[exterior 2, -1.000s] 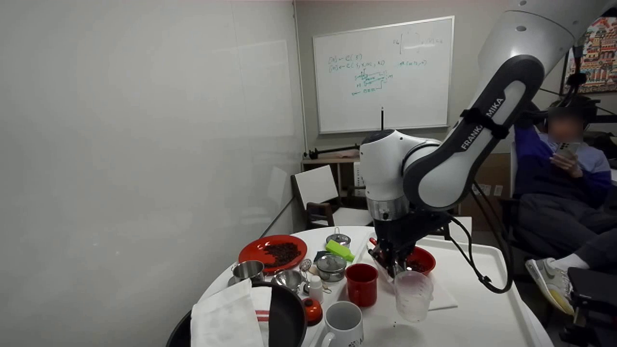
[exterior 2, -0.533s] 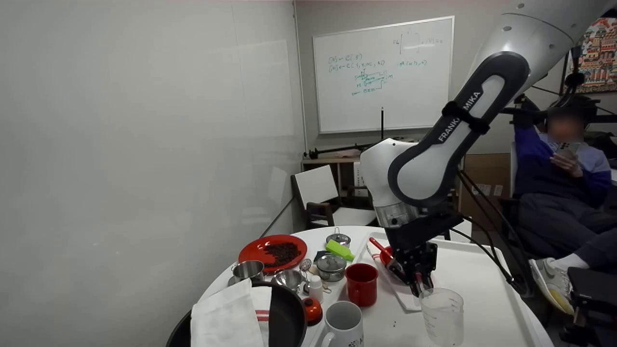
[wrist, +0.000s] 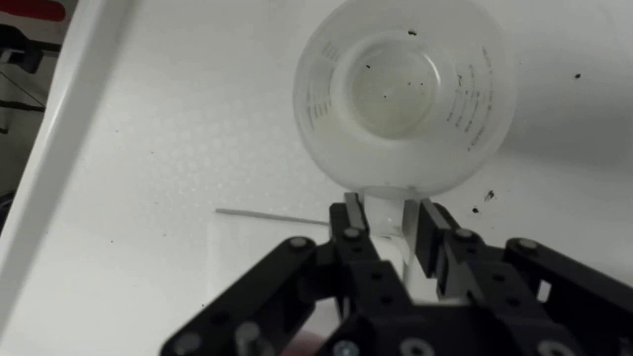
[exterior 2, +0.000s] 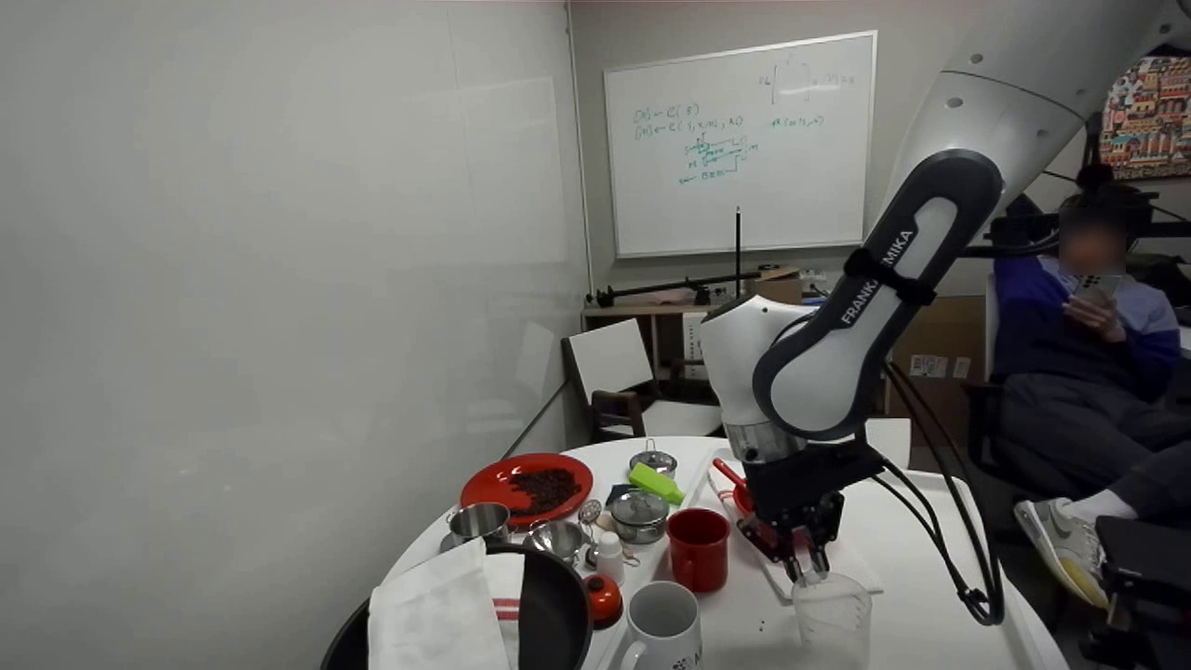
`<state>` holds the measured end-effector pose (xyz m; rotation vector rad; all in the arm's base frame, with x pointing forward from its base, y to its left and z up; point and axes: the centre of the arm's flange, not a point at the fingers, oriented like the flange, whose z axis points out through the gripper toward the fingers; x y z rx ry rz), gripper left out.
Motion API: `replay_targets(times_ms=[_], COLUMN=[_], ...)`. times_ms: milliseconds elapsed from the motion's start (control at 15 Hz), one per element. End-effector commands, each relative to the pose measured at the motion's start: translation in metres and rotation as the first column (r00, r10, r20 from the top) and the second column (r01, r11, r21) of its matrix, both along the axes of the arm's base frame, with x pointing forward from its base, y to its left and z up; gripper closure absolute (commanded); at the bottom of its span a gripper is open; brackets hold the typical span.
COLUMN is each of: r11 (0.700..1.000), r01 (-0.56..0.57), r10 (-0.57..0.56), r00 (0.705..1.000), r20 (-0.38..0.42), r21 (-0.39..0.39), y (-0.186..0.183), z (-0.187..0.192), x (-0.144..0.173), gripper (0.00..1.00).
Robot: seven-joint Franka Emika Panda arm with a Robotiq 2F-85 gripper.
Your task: Pour the contents in the jug into the red bowl
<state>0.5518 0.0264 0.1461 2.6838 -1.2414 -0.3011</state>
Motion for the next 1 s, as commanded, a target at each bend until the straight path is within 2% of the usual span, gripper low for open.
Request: replay_targets(times_ms=[0,67,333,400,533,600,933], r11=[0.996,0.996,0.994,0.996,0.996,0.996,0.996], r01=[0.073,0.084,0.097,0.080,0.084,0.084,0.085], r10=[-0.071,-0.083,-0.096,-0.080,-0.083,-0.083,-0.084], r00=[0.997,0.996,0.995,0.997,0.996,0.996,0.996], r20=[0.028,0.030,0.035,0.022,0.023,0.023,0.024], r21=[-0.045,-0.042,-0.042,-0.030,-0.030,-0.030,-0.031], y=[0.0005,-0.0003,-0.0023,-0.0043,-0.0044,-0.0044,-0.0044], z=[-0.0095,-0.0095,-0.0065,-0.0073,-0.0071,-0.0070,-0.0069], x=[0.0082,0.0089,0.0078,0.0040,0.0043,0.0044,0.0046], gripper=[0.48,0.47,0.18,0.37,0.21,0.18,0.18])
